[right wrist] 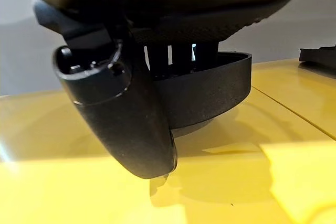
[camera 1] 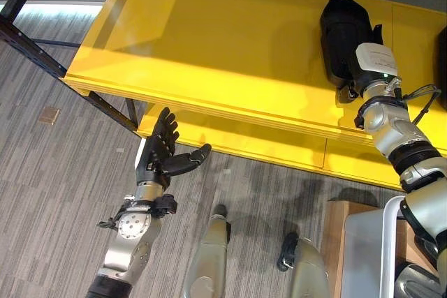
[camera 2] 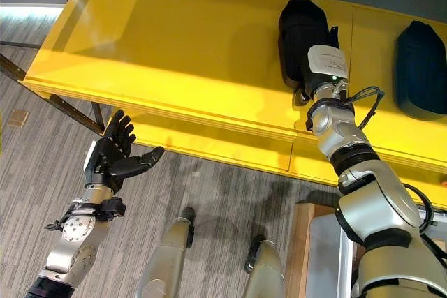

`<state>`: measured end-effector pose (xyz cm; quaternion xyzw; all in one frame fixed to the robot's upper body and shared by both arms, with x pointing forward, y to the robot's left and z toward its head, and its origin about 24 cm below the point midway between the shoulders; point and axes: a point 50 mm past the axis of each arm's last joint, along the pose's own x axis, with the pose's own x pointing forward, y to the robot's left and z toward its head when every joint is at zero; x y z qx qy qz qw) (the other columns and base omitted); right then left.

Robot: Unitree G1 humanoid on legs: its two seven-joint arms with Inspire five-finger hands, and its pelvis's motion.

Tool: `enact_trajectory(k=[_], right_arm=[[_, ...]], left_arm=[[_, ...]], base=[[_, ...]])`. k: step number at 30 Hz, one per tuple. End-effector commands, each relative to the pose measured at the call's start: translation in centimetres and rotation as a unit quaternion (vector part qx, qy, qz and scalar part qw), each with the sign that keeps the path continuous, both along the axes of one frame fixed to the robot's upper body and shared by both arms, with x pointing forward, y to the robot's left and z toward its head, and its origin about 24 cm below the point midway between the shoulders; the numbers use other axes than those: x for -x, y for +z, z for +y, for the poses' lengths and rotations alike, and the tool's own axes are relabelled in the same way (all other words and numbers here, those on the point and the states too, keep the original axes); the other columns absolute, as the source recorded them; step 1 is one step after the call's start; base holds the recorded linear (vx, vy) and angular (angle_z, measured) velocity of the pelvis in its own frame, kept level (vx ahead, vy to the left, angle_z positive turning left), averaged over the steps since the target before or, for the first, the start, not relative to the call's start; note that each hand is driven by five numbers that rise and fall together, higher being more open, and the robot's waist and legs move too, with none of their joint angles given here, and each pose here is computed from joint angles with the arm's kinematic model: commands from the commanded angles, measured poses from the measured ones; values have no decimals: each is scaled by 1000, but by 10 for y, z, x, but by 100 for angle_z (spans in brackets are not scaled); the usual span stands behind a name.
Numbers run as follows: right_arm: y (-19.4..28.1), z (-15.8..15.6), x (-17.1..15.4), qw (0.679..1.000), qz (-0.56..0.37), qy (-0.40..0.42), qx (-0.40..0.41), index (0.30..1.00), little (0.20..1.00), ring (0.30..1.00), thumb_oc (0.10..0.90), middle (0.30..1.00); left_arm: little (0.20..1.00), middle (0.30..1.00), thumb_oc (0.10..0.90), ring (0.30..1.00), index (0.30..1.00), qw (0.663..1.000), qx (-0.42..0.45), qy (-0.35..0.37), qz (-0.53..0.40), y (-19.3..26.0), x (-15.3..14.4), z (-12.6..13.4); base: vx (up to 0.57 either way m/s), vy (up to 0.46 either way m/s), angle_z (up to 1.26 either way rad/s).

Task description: Move parts from the plastic box to the shelf.

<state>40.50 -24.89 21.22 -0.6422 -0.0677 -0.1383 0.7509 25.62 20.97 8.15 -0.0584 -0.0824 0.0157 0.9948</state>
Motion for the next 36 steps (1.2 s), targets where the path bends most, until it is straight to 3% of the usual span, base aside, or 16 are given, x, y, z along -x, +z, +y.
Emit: enact_trajectory(k=[1,36], right_arm=[[72,19,-6,993,-115,14,-6,300,300,300,400,300],[71,56,-13,989,-123,65,-56,300,300,300,400,300]], left_arm=[[1000,1000,900,1000,1000,986,-14,-41,-162,62,-1,-13],[1000,1000,900,1000,1000,987,-14,-31,-155,61,-1,-10]], base=[[0,0,0],[0,0,0]])
